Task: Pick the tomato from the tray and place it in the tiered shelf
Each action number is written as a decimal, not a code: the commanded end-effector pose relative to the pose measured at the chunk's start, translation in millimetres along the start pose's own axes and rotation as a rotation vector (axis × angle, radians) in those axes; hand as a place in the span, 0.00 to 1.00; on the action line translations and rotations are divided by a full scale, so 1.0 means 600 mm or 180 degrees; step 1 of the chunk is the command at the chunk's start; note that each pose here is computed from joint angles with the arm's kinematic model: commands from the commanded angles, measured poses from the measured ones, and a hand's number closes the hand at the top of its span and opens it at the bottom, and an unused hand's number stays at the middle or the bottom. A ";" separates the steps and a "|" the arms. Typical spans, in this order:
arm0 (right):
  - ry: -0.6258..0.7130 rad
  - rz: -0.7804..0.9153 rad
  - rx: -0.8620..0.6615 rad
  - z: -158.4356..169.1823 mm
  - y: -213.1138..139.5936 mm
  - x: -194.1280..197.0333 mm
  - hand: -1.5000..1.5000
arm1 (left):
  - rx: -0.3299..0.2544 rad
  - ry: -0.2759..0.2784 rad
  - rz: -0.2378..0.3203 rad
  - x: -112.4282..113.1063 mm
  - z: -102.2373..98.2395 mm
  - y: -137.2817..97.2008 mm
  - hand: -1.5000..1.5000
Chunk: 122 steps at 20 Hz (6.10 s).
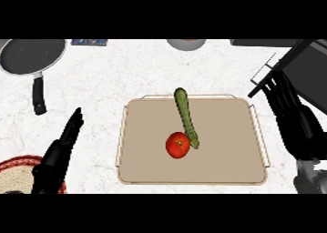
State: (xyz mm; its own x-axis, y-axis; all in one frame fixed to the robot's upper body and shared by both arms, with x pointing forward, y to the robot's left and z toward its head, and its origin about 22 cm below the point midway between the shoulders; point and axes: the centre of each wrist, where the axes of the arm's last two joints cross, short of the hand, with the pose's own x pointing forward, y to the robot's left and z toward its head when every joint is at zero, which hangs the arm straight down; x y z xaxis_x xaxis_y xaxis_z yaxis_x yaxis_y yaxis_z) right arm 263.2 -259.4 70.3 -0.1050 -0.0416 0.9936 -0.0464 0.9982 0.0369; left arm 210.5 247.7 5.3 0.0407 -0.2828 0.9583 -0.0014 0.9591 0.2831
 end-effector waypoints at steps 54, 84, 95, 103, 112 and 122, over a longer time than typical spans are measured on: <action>0.1543 0.4423 0.0898 -0.017 0.351 -0.001 0.00 | 0.0327 0.0666 0.0294 -0.057 -0.039 0.154 0.50; 0.1218 0.4512 0.1057 -0.011 0.331 -0.116 1.00 | 0.0317 0.0623 0.0282 -0.066 -0.026 0.142 0.50; 0.0937 0.4421 0.0103 -0.016 0.280 -0.004 1.00 | 0.0347 0.0627 0.0255 -0.070 -0.027 0.158 0.50; 0.1389 0.4164 -0.1216 -0.047 0.128 0.112 1.00 | 0.0377 0.0685 0.0278 -0.065 -0.014 0.181 0.50; 0.0929 0.3107 -0.1775 0.044 0.126 0.254 1.00 | 0.0374 0.0640 0.0310 -0.050 -0.030 0.169 0.50; 0.0497 0.2962 -0.2164 0.071 0.119 0.378 1.00 | 0.0359 0.0675 0.0360 -0.082 -0.030 0.151 0.50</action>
State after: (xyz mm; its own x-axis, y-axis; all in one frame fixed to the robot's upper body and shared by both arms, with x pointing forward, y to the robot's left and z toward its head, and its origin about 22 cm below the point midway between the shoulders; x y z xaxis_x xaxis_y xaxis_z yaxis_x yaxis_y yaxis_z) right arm 201.5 -198.9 263.8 0.1875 0.7315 0.6556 0.5278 0.4878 -0.6953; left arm 228.4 351.8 -6.2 0.2447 -0.1707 0.9545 -0.1239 0.9708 0.2053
